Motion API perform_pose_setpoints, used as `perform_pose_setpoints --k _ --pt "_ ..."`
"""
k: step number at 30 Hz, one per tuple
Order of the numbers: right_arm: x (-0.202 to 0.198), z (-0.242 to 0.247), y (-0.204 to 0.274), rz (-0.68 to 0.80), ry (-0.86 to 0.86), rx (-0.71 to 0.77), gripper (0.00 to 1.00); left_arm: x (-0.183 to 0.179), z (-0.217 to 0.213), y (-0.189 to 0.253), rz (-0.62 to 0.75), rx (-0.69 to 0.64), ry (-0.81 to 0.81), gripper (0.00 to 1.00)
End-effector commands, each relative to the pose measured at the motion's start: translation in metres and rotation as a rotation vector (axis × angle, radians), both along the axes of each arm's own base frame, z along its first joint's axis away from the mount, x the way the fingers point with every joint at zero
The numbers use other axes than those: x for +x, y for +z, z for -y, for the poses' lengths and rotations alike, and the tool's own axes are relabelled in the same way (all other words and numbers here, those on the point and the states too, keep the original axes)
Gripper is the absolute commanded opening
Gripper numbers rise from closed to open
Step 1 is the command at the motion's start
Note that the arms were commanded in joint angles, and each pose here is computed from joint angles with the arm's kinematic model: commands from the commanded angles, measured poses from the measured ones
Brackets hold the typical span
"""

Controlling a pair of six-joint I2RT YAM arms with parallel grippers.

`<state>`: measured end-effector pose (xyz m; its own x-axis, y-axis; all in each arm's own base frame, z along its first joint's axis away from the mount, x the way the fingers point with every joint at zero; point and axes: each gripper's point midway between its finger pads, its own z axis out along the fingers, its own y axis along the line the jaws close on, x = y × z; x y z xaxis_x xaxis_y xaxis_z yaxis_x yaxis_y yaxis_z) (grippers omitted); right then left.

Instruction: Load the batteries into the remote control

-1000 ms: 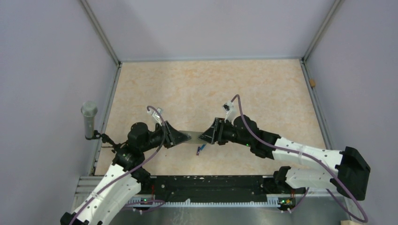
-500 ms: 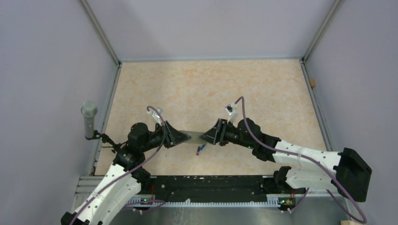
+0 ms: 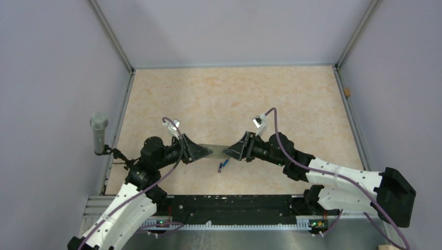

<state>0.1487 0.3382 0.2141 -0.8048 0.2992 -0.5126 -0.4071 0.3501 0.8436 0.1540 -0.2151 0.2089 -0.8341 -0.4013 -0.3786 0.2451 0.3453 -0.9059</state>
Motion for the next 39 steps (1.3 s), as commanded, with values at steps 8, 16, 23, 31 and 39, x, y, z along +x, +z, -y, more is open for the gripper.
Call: perform_pose_setpoints --k 8,16,23,31,39 --pt "-0.019 -0.008 0.063 0.081 0.101 0.201 0.51 -0.001 0.007 0.013 0.056 -0.011 -0.053 0.00" --pt "-0.019 -0.006 0.065 0.089 0.096 0.203 0.50 0.005 0.001 0.004 0.049 0.041 -0.007 0.00" --pt "-0.019 -0.005 0.067 0.095 0.091 0.205 0.50 0.007 -0.001 -0.001 0.038 0.061 0.006 0.00" --pt "-0.013 -0.004 0.052 0.079 0.059 0.139 0.50 0.007 -0.001 0.005 0.050 0.051 0.015 0.00" --pt "-0.001 0.002 0.029 0.052 -0.010 0.042 0.50 0.016 -0.004 -0.003 0.041 0.078 0.056 0.00"
